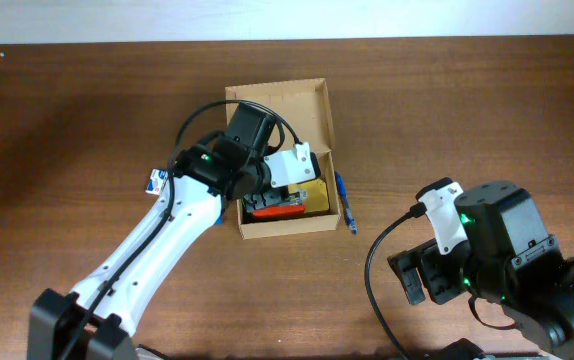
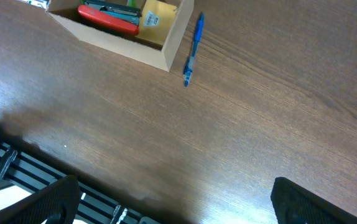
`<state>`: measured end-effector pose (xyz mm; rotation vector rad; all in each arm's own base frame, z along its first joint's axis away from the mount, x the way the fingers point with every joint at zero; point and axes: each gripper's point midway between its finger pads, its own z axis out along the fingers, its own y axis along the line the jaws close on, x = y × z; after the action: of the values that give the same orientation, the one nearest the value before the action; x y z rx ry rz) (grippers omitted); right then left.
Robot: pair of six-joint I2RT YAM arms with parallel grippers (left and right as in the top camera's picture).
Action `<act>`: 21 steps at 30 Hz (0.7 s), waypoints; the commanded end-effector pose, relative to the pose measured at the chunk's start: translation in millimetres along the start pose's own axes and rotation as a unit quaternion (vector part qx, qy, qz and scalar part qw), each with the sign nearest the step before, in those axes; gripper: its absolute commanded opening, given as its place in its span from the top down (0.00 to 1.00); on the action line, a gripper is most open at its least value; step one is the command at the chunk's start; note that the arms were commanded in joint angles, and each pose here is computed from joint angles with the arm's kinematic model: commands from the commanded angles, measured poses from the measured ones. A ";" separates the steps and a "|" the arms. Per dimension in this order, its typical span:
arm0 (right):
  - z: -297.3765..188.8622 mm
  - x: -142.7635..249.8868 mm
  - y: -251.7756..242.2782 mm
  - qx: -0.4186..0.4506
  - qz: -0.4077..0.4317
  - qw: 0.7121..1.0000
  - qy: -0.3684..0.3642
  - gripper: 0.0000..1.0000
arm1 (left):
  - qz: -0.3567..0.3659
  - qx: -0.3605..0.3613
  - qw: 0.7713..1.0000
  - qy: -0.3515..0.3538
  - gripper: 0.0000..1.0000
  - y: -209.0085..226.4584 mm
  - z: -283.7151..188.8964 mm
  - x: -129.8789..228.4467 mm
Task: Pack container
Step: 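Lower the stapler into the box and open the left gripper, then move the left gripper over the blue staples box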
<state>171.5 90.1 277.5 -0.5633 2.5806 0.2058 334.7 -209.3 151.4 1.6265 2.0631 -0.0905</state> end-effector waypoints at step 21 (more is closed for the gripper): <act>-0.2 -0.8 0.9 -0.004 0.000 1.000 -0.002 0.01 | -0.348 -0.203 0.914 -0.048 0.98 55.6 -163.0 72.4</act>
<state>171.5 90.1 277.5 -0.5629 2.5807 0.2059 319.7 -93.6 268.6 0.7298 2.2589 -0.0191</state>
